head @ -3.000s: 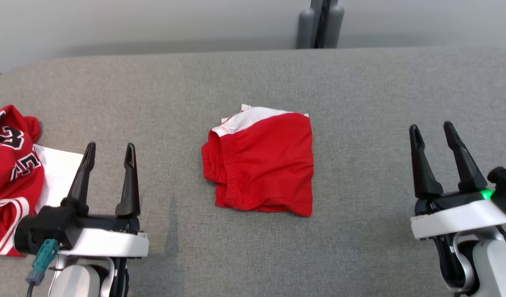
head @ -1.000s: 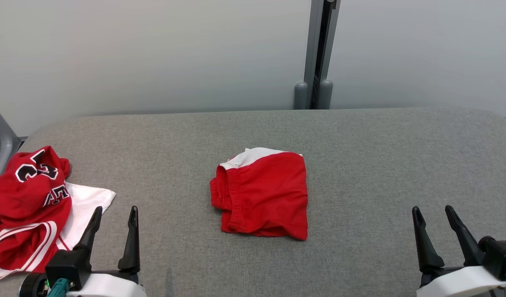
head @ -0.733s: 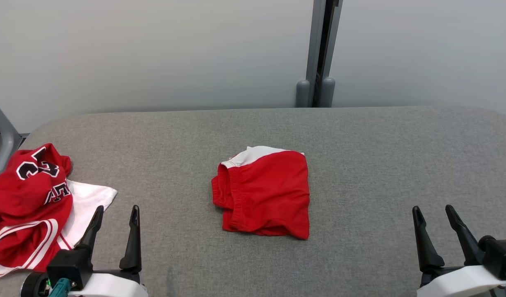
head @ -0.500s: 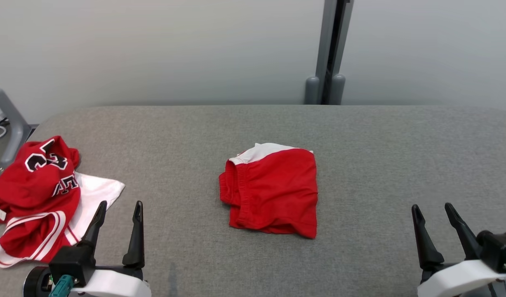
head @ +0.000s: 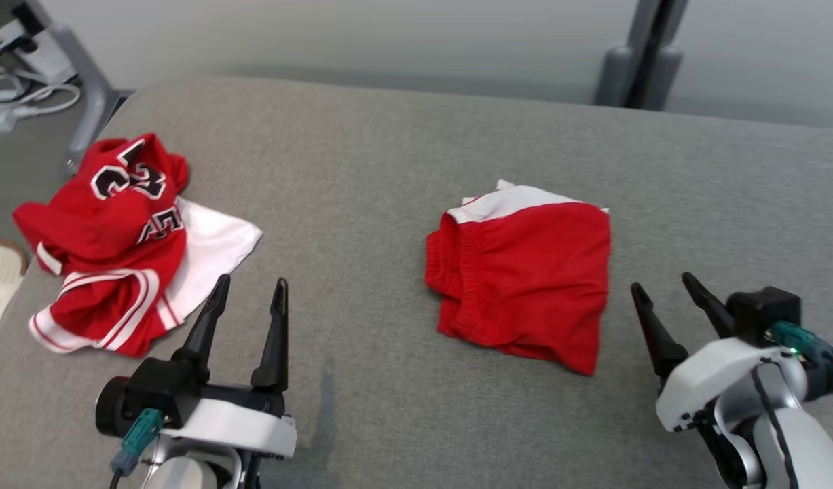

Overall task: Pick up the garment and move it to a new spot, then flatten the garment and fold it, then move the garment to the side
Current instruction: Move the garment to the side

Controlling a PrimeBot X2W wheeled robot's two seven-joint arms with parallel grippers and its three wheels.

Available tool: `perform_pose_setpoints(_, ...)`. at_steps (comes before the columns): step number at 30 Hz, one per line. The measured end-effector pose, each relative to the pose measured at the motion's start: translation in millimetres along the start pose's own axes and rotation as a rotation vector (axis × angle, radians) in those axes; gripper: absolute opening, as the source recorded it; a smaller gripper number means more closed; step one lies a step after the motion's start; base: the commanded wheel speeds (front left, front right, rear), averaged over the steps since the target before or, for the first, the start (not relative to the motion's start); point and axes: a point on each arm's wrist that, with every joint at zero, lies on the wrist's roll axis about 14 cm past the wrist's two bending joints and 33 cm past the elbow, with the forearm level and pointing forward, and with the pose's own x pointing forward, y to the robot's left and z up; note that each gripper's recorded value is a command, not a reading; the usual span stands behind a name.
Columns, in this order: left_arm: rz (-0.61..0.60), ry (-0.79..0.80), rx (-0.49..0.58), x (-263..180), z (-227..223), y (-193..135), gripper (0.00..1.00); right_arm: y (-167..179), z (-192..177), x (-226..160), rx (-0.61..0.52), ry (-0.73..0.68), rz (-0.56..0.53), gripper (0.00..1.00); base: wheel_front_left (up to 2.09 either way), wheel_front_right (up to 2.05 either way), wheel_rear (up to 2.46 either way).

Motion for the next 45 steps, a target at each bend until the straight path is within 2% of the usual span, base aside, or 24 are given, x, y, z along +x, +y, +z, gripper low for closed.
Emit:
perform_pose_setpoints(5, 0.040, 0.020, -0.009, 4.9, -9.8, 10.2, 1.00, 29.3, -29.4, 35.3, -0.003, 0.104, 0.117, 1.00, 0.00, 0.00, 0.00)
perform_pose_setpoints(11, 0.075, 0.040, 0.004, 10.3, -16.9, 22.1, 1.00, 44.5, -71.3, 57.4, 0.013, 0.245, 0.178, 1.00, 0.00, 0.00, 0.00)
perform_pose_setpoints(13, 0.086, 0.045, 0.011, 11.5, -18.6, 26.4, 1.00, 49.6, -74.9, 63.5, 0.025, 0.256, 0.195, 1.00, 0.00, 0.00, 0.00)
perform_pose_setpoints(14, 0.090, 0.045, 0.014, 12.3, -18.6, 27.9, 1.00, 51.2, -74.5, 66.7, 0.028, 0.253, 0.200, 0.41, 0.00, 0.00, 0.00)
perform_pose_setpoints(15, 0.094, 0.044, 0.020, 13.1, -18.3, 29.3, 1.00, 52.8, -75.4, 68.6, 0.031, 0.255, 0.205, 0.41, 0.00, 0.00, 0.00)
perform_pose_setpoints(16, 0.095, 0.043, 0.026, 13.9, -18.2, 30.1, 1.00, 53.6, -75.7, 69.7, 0.033, 0.254, 0.207, 0.13, 0.00, 0.00, 0.00)
perform_pose_setpoints(17, 0.095, 0.041, 0.031, 14.8, -17.5, 30.6, 1.00, 54.2, -74.5, 70.8, 0.036, 0.248, 0.209, 0.00, 0.00, 0.00, 0.00)
perform_pose_setpoints(22, 0.090, 0.029, 0.045, 19.9, -14.9, 30.0, 1.00, 52.1, -70.5, 69.0, 0.037, 0.229, 0.203, 0.00, 0.00, 0.00, 0.00)
perform_pose_setpoints(30, 0.030, -0.002, 0.054, 31.6, -8.3, 14.5, 1.00, 24.2, -66.3, 43.8, 0.031, 0.200, 0.122, 0.00, 0.00, 0.00, 0.00)
perform_pose_setpoints(35, -0.044, -0.007, 0.058, 44.1, -10.9, -6.2, 1.00, 2.6, -67.5, 19.0, 0.033, 0.201, 0.053, 0.00, 0.00, 0.00, 0.00)
perform_pose_setpoints(45, -0.246, -0.021, 0.055, 75.8, -16.6, -68.7, 1.00, -44.4, -63.2, -28.7, 0.067, 0.163, -0.120, 0.00, 0.00, 0.00, 0.00)
